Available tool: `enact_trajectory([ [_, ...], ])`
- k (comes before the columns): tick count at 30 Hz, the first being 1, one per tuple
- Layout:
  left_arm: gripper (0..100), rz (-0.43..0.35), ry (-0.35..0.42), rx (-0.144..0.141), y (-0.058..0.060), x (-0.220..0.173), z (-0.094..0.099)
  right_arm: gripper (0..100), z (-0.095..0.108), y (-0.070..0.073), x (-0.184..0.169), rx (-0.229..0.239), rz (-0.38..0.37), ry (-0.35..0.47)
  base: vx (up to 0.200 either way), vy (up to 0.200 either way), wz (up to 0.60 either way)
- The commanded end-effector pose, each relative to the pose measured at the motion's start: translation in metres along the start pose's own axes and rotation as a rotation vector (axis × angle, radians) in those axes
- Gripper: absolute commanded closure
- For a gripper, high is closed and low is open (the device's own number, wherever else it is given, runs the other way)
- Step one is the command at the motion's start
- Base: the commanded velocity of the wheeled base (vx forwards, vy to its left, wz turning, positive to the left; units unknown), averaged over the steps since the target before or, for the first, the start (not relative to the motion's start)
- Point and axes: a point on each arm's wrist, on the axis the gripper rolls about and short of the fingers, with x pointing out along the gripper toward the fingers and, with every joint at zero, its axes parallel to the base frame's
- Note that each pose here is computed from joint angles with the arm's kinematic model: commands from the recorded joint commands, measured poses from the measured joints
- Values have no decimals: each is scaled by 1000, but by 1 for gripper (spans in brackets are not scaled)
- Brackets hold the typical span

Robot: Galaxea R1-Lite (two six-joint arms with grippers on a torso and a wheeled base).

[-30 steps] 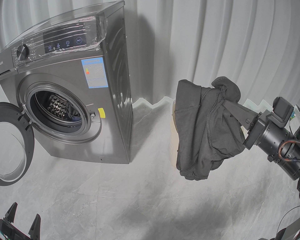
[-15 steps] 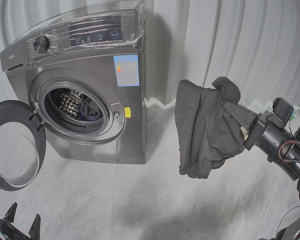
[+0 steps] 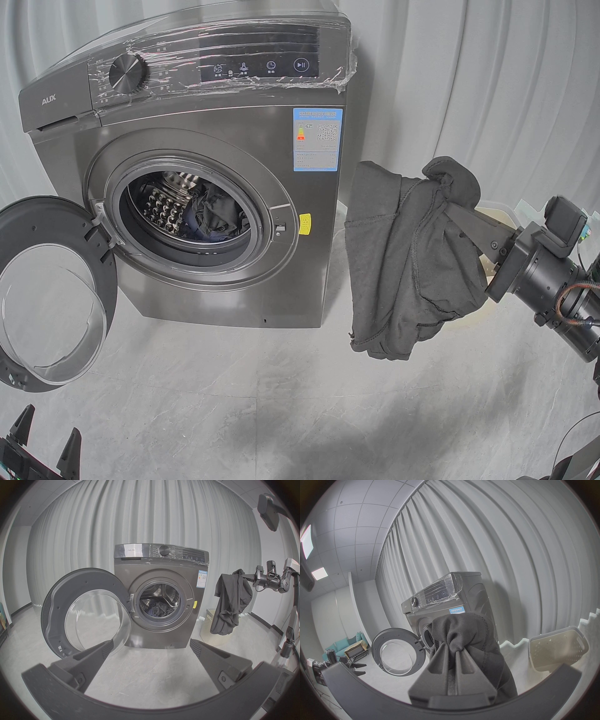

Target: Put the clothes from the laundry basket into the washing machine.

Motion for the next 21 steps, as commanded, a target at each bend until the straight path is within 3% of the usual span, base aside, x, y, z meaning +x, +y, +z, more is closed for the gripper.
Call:
enact_trajectory([
  [1,0,0,-2,0,0,0,-4,100,0,0,0,1,0,1,-200,0,0],
  [6,0,0,-2,0,0,0,-4,100,-1,0,0,1,0,3,-200,0,0],
  [15,0,0,-2,0,0,0,-4,100,-3,-1,-1,0,-2,13,0,0,0],
  [21,0,0,-2,-2,0,0,-4,100,-3,-1,-3,-3,-4,18,0,200,0],
])
